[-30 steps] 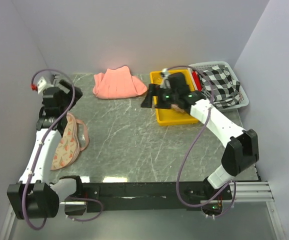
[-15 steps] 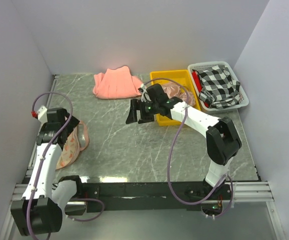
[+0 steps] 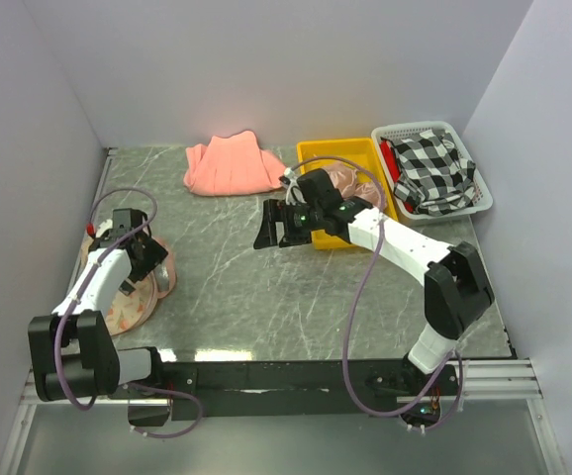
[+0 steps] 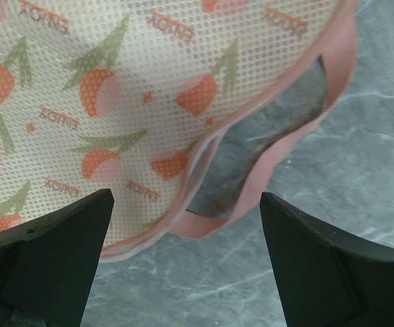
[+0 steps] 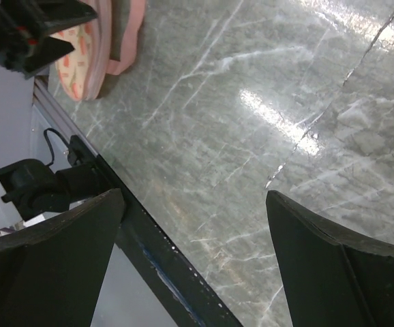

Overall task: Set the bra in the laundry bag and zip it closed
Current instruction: Move the laundry bag to the center of the board.

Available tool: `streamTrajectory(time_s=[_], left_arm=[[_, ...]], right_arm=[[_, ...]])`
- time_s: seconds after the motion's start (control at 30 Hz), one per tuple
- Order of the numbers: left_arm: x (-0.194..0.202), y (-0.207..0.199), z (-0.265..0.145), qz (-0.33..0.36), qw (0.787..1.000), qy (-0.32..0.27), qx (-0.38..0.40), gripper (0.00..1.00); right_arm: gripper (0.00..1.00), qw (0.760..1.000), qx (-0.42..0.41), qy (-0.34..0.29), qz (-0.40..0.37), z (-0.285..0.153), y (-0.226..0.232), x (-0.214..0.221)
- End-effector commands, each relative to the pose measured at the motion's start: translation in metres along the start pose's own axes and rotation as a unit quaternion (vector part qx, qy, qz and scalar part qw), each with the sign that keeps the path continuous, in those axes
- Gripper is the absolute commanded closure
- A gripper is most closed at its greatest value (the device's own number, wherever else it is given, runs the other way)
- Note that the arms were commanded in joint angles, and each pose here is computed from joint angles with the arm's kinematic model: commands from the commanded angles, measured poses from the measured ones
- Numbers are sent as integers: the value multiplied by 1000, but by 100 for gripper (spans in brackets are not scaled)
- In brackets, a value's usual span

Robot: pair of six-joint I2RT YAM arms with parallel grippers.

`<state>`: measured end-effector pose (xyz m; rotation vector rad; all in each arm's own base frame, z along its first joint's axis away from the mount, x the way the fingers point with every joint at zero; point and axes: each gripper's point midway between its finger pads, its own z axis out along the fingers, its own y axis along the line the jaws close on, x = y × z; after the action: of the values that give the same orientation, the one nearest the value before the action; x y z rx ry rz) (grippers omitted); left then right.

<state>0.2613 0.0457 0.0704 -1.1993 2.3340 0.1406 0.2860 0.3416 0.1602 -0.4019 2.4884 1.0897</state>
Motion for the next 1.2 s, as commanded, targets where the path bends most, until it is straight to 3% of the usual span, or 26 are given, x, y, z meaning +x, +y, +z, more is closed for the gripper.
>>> streamTrajectory(time_s=[0.0,0.2,0.27,0.4,0.43,0.6,0.73,0.8,0.87,1.03,1.17], left_arm=[[-18,-1,-7,-11,999,-33,-8,3],[-12,-2,-2,1,1000,-17,-8,1],[-10,-5,1,4,1000,-12,-1,5],[-1,-9,8,11,1000,5,10,21],[1,-12,9,9,1000,10,19,32],[17,-14,22,11,999,35,26,35],[24,-13,28,15,998,49,25,71],[28,-12,30,16,998,54,24,76],[31,-13,30,17,998,59,30,87],[35,-17,30,19,997,68,45,96],[38,-34,19,23,993,70,95,97]], right_arm=[[6,999,-9,-35,-33,-22,16,-12],[5,999,-6,-36,-34,-24,15,-11],[5,999,-4,-36,-35,-25,15,-11],[5,998,5,-44,-35,-28,12,-13],[5,998,6,-45,-36,-29,12,-13],[5,998,15,-50,-33,-33,7,-12],[4,998,22,-55,-33,-36,3,-13],[4,998,26,-55,-31,-36,1,-14],[4,998,28,-55,-29,-36,-1,-13],[4,997,31,-60,-26,-38,-4,-15],[4,997,40,-61,-25,-40,-9,-14]])
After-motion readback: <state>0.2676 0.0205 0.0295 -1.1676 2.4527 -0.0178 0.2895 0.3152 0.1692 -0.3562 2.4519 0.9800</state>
